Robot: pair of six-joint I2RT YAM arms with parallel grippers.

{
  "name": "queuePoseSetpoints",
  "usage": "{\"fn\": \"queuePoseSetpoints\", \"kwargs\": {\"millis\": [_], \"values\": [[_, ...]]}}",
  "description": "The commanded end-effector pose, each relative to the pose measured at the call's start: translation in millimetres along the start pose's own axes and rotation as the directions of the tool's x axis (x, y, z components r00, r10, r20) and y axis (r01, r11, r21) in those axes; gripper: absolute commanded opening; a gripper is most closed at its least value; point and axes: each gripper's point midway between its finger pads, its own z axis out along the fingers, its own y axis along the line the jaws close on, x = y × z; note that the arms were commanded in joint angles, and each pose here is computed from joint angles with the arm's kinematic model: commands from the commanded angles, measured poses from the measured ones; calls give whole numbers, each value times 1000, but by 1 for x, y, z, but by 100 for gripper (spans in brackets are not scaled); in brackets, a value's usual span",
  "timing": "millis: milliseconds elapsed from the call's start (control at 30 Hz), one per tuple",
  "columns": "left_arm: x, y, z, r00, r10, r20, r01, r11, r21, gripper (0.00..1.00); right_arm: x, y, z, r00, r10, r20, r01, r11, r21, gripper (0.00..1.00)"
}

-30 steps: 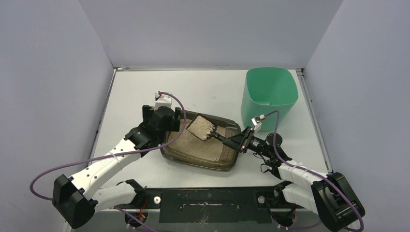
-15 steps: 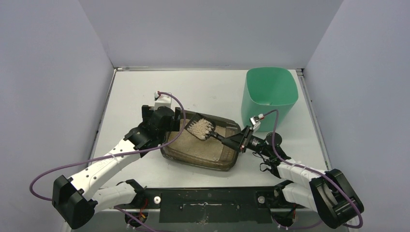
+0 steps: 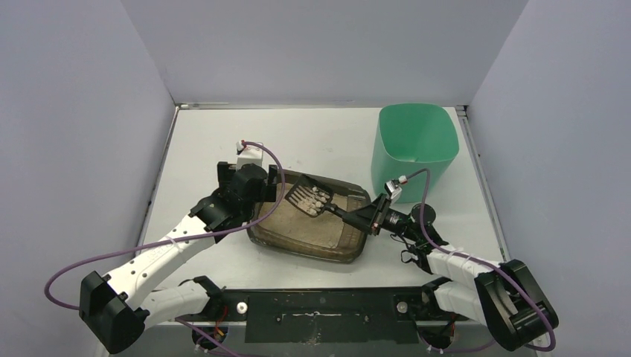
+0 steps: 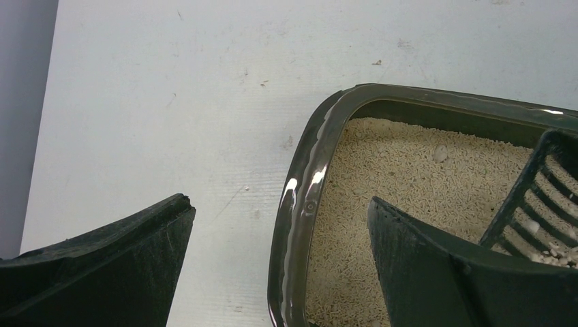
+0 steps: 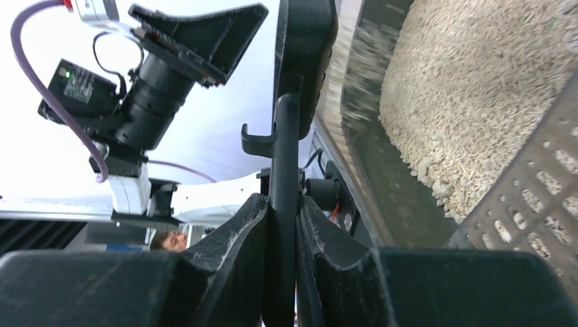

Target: Clean the litter box

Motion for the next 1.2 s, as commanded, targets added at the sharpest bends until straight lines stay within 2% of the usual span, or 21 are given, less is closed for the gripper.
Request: {"fn": "queuePoseSetpoints", "kwargs": {"millis": [0, 67, 133, 167, 233, 267, 333, 367, 433, 467, 533, 567, 633, 667, 733, 800, 1167], "values": [[-18, -1, -4, 997, -51, 60, 51, 999, 15, 97, -9, 22, -2, 996, -78, 53, 81, 994, -69, 0], [-16, 0, -5, 997, -50, 58, 49, 999, 12, 97, 5, 32, 6, 992, -122, -32, 119, 989, -91, 0], [-18, 0, -6, 997, -53, 62, 52, 999, 12, 97, -8, 8, -1, 997, -65, 36, 65, 998, 5, 0], [-19, 0, -6, 996, -55, 64, 54, 998, 15, 97, -13, 7, -6, 996, -49, 75, 50, 999, -7, 0], [-18, 0, -7, 996, -54, 64, 53, 999, 13, 97, 3, 26, 0, 996, -87, 3, 87, 993, -82, 0], [-18, 0, -7, 997, -53, 63, 52, 999, 11, 97, 4, 23, 3, 996, -92, -17, 91, 994, -59, 0], [-19, 0, -7, 996, -54, 66, 53, 999, 14, 97, -13, 2, -2, 997, -48, 62, 45, 998, 39, 0], [-19, -1, -7, 996, -53, 66, 52, 999, 15, 97, -13, 5, -5, 996, -38, 86, 37, 999, 9, 0], [-19, 0, -7, 997, -51, 65, 51, 999, 14, 97, 0, 22, -1, 997, -79, 14, 79, 995, -64, 0], [-17, 0, -7, 997, -50, 63, 50, 999, 11, 97, 0, 21, 2, 996, -90, -7, 89, 995, -49, 0], [-19, 0, -8, 996, -52, 66, 52, 999, 11, 97, -15, -6, -4, 997, -36, 61, 32, 997, 70, 0], [-19, 0, -8, 996, -54, 69, 53, 998, 13, 97, -17, 2, -6, 995, -42, 89, 40, 999, 30, 0], [-19, 1, -9, 996, -52, 68, 51, 999, 11, 97, -6, 25, -1, 996, -89, 21, 90, 994, -57, 0], [-18, 1, -9, 996, -51, 67, 51, 999, 10, 97, -4, 20, 1, 996, -94, 0, 94, 995, -34, 0], [-19, 0, -8, 996, -53, 70, 52, 999, 10, 97, -14, 5, -5, 996, -65, 63, 63, 998, 30, 0], [-19, 0, -9, 997, -49, 67, 48, 999, 12, 97, -14, 16, -4, 994, -87, 60, 87, 996, -5, 0], [-18, -1, -8, 997, -42, 66, 41, 999, 13, 97, -27, 44, -3, 982, -163, 93, 164, 987, -1, 0]]}}
